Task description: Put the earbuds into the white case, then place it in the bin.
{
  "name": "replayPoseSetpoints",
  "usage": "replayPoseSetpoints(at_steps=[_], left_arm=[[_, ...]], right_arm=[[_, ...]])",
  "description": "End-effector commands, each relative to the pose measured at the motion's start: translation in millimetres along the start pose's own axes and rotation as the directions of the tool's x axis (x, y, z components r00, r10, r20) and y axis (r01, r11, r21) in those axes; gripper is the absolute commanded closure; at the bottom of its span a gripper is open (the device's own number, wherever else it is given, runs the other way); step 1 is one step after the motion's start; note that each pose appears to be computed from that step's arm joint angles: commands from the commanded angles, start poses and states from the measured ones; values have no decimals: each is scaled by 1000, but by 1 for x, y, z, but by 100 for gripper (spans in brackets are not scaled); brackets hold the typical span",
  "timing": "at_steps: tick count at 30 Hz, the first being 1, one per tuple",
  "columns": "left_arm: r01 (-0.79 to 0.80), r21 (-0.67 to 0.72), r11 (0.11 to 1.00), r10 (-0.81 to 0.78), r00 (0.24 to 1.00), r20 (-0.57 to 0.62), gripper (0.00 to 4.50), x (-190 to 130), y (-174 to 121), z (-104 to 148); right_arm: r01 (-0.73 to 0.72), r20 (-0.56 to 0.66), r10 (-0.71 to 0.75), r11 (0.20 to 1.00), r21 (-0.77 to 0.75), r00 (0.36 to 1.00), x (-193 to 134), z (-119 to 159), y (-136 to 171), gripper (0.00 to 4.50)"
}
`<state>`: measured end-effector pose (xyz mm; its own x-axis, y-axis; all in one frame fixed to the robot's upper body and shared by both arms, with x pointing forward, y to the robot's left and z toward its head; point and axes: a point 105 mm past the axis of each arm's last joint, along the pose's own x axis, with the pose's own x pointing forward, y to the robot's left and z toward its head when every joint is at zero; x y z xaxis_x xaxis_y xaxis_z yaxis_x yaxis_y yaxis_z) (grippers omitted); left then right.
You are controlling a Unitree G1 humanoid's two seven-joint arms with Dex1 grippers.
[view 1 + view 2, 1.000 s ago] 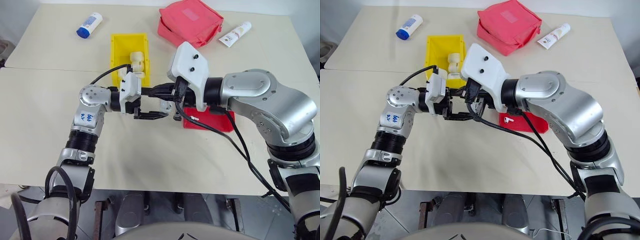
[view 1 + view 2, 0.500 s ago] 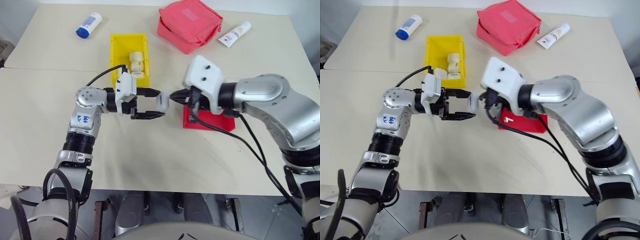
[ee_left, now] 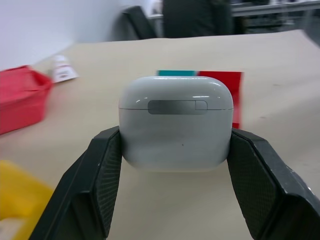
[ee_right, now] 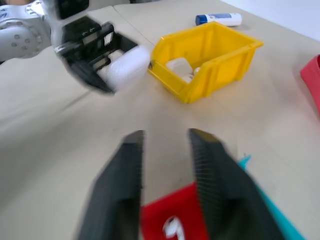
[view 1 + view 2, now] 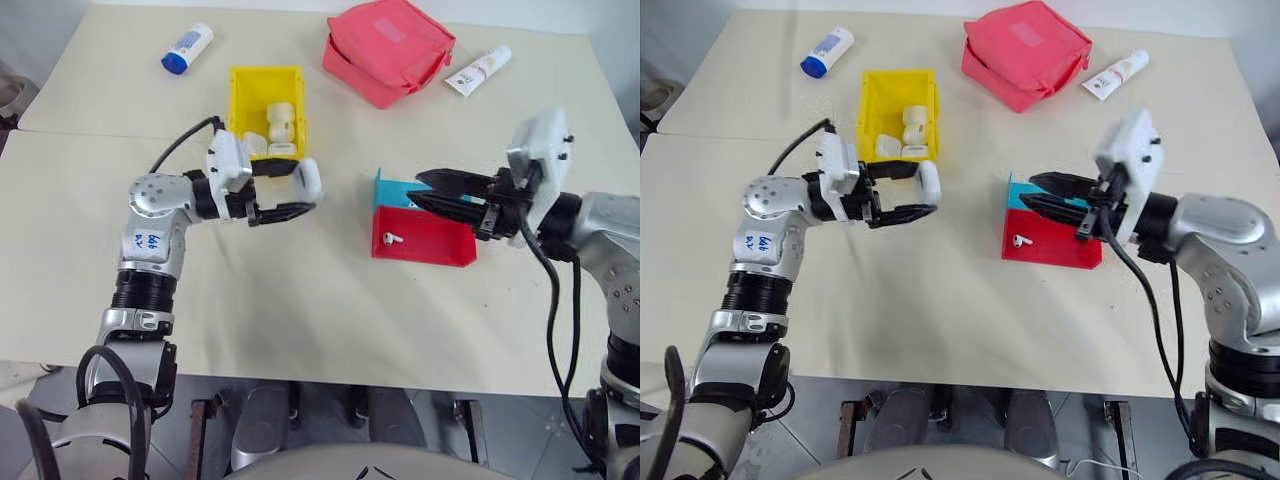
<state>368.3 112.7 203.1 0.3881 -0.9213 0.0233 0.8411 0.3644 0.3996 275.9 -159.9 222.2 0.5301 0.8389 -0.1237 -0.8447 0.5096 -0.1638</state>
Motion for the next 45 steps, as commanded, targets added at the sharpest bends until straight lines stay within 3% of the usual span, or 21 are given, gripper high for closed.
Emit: replayPoseSetpoints(at_steps=[1,6,14,19,22,26,28,33,37,42,45], left_arm=[[-182,60,982,182,983,5,173,1,29,13],[-302,68,951,304,953,-21,173,4,49,10],[-459,69,886,464,876,-129,173,5,89,-8],[-483,45,874,484,860,-160,6,12,92,-19],[-451,51,891,454,880,-141,2,19,88,-17],[-314,268,911,342,938,-63,2,10,72,14],[-245,83,966,245,969,5,2,1,57,23],[-200,-87,976,212,965,153,2,-32,27,47],[-175,-134,975,190,975,115,2,-71,-3,52],[-150,-190,970,145,989,-36,2,-126,-49,34],[-187,-191,964,178,982,-63,2,-143,-56,30]], right_arm=[[1,21,0,1000,-21,1000,-11,0,0,158],[-12,83,12,1000,-2,997,-10,2,6,3],[-6,94,8,1000,-16,996,3,1,12,3],[-1,94,2,1000,-11,996,5,0,16,0],[-9,76,11,1000,-17,997,7,-1,17,0],[-39,68,42,998,-45,997,8,5,10,0],[-64,56,66,997,-50,996,10,5,7,0],[-111,30,113,992,-63,993,14,6,-3,0],[-152,-73,148,986,-64,986,7,-10,-14,0],[-189,-142,184,982,-21,973,-5,-31,-29,0],[-190,-168,186,982,-4,968,-10,-42,-36,0]])
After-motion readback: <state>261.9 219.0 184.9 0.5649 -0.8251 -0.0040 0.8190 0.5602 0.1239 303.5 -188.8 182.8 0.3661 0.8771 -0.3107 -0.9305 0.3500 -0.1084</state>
